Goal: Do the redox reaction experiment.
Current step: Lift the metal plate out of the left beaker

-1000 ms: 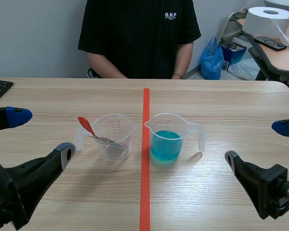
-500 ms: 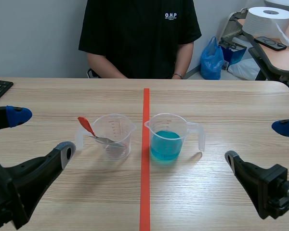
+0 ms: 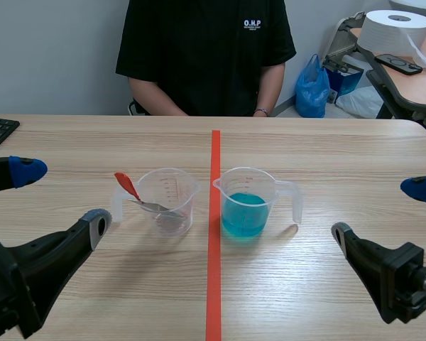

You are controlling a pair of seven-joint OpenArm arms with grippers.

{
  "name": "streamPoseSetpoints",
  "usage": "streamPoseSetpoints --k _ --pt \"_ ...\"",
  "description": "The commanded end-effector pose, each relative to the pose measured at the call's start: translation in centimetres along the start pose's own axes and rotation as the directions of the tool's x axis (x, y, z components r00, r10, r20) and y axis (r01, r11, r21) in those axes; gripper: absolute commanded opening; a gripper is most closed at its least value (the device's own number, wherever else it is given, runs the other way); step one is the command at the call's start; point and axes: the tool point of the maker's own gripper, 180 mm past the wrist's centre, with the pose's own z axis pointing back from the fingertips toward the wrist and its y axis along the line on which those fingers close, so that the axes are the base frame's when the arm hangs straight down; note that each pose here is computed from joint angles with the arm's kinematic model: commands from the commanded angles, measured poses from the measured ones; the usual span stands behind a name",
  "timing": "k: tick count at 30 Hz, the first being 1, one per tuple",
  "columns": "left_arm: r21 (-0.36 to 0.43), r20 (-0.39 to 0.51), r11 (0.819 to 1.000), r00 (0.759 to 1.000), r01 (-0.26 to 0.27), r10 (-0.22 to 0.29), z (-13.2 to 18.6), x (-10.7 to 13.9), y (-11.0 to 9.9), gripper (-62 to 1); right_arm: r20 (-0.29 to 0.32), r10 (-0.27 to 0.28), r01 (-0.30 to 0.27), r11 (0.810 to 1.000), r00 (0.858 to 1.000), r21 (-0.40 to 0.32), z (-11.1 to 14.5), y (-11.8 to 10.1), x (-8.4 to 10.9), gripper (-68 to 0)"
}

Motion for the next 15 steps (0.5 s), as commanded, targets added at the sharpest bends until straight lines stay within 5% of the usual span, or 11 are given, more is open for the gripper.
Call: streamPoseSetpoints --k 1,15 --pt "0.007 0.026 1.0 1.0 -0.005 0.005 0.04 0.62 0.14 1.4 0.028 0.012 -0.012 1.0 1.0 -0.002 -0.14 -0.23 0.87 0.4" --pt "0.007 0.026 1.0 1.0 -0.005 0.004 0.04 0.61 0.14 1.4 0.002 0.012 -0.012 1.0 1.0 -0.002 -0.15 -0.23 0.39 0.4"
